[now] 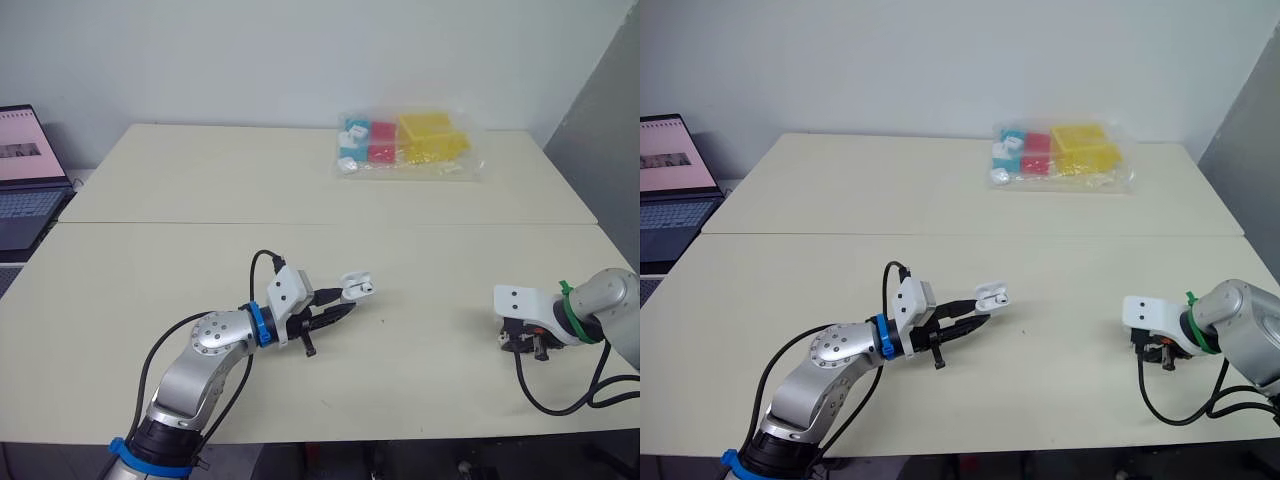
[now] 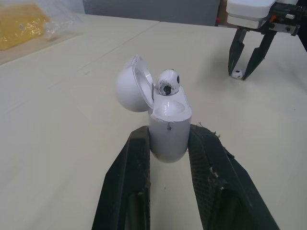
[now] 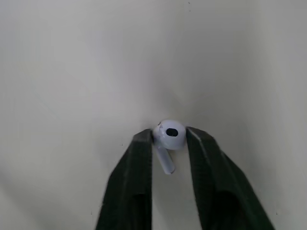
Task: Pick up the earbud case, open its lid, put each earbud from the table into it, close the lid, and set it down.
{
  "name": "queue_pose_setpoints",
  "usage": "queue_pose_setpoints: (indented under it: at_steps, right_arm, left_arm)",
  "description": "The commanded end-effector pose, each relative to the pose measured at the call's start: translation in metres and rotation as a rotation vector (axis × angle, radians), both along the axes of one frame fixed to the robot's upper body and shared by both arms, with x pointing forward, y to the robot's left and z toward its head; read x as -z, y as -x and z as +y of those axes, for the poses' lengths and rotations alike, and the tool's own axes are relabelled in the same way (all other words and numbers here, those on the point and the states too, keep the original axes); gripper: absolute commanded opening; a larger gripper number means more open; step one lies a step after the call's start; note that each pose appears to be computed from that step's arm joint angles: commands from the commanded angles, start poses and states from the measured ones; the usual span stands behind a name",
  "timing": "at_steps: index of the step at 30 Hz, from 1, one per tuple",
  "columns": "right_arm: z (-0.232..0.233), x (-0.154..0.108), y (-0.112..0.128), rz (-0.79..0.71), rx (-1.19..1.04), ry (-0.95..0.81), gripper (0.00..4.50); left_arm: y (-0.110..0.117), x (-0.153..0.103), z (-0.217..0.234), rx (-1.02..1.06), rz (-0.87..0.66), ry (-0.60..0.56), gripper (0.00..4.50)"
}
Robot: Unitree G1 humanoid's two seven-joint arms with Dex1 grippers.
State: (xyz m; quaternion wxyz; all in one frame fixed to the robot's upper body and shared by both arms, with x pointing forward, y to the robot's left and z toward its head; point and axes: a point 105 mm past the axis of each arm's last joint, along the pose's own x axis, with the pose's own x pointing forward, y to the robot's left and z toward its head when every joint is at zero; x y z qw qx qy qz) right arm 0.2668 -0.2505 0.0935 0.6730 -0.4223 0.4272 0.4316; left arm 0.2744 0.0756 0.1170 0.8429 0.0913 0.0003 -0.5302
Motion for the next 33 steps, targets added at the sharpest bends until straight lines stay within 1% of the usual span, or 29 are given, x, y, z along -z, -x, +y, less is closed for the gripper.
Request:
queue_pose_setpoints:
  at_steps: [1,6,8,11,13,16,17,19,22,23,25,28,30,33]
  right_arm:
    - [-0.003,0.000,-0.001,-0.015,-0.001,0.027,0.42]
    - [-0.003,-0.006,-0.003,-0.031,-0.012,0.023,0.42]
    - [0.001,-0.020,-0.005,-0.063,-0.027,-0.005,0.42]
    - [0.016,-0.050,-0.007,-0.139,-0.068,-0.106,0.42]
    - [0.035,-0.073,-0.006,-0.206,-0.102,-0.237,0.42]
    - [0.053,-0.090,-0.001,-0.245,-0.116,-0.362,0.42]
    - [0.076,-0.108,0.000,-0.299,-0.119,-0.540,0.42]
    - [0.107,-0.133,0.003,-0.380,-0.125,-0.782,0.42]
    - [0.130,-0.151,0.002,-0.459,-0.097,-1.012,0.42]
    - [0.136,-0.153,0.003,-0.467,-0.081,-1.080,0.42]
    - [0.146,-0.155,0.007,-0.483,-0.074,-1.159,0.42]
    - [0.156,-0.155,0.011,-0.487,-0.075,-1.209,0.42]
    - [0.168,-0.150,0.011,-0.471,-0.046,-1.257,0.42]
    - [0.184,-0.143,0.003,-0.464,0.006,-1.324,0.42]
  left_arm:
    - [0.003,-0.015,-0.007,0.037,-0.065,0.020,0.77]
    - [0.003,-0.016,-0.008,0.039,-0.067,0.021,0.77]
    - [0.001,-0.017,-0.008,0.037,-0.069,0.024,0.77]
    - [-0.004,-0.021,-0.006,0.019,-0.072,0.041,0.77]
    - [-0.008,-0.025,-0.005,0.008,-0.071,0.065,0.77]
    - [-0.010,-0.028,-0.005,0.005,-0.066,0.078,0.77]
    - [-0.011,-0.031,-0.006,0.006,-0.071,0.093,0.77]
    - [-0.014,-0.036,-0.007,0.002,-0.077,0.127,0.77]
    - [-0.017,-0.043,-0.009,-0.001,-0.083,0.166,0.77]
    - [-0.018,-0.044,-0.010,0.000,-0.083,0.172,0.77]
    - [-0.020,-0.046,-0.011,-0.002,-0.082,0.179,0.77]
    - [-0.021,-0.047,-0.011,-0.004,-0.081,0.181,0.77]
    - [-0.023,-0.046,-0.012,0.000,-0.089,0.161,0.77]
    - [-0.024,-0.047,-0.015,0.006,-0.101,0.143,0.77]
